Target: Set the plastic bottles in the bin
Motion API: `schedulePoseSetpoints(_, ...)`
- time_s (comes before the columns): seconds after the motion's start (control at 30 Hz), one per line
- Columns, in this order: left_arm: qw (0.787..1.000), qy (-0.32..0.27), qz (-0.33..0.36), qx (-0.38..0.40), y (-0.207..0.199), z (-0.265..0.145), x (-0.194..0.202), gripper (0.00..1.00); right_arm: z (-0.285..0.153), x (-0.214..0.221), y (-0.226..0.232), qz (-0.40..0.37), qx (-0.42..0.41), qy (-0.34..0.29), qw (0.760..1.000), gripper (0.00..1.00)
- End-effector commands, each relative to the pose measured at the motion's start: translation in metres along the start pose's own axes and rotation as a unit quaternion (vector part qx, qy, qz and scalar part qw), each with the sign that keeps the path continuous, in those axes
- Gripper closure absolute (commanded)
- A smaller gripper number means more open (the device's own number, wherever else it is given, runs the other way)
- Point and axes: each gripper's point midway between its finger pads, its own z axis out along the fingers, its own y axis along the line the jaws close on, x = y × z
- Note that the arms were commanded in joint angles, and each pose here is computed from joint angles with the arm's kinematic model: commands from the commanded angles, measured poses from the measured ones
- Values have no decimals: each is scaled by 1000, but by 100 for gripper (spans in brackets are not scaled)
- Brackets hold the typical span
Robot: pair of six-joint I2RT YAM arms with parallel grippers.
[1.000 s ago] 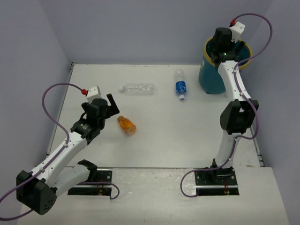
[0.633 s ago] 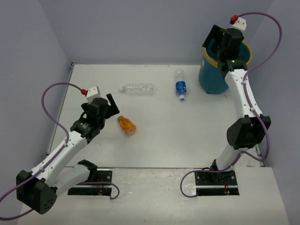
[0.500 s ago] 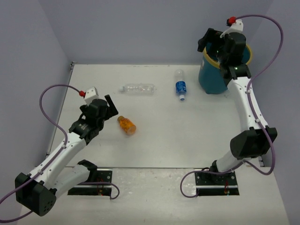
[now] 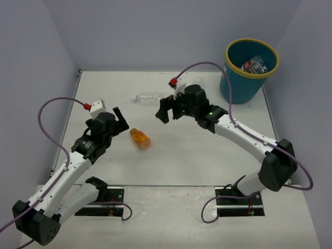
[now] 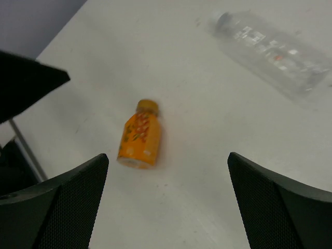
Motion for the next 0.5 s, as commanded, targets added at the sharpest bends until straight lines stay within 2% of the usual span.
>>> schedulePoseSetpoints(0.0,999,-14,-26,21,-3,-11,-9,0,41,49,70,5,-89,59,994,1)
schedulePoseSetpoints(0.2,999,-14,-25,34,-2,-17,-7,0,88,96,99,1,-84,126,988,1)
schedulePoseSetpoints(0.47,999,-12,-26,34,1,-19,-4,0,113,142,105,10,-67,176,982,1)
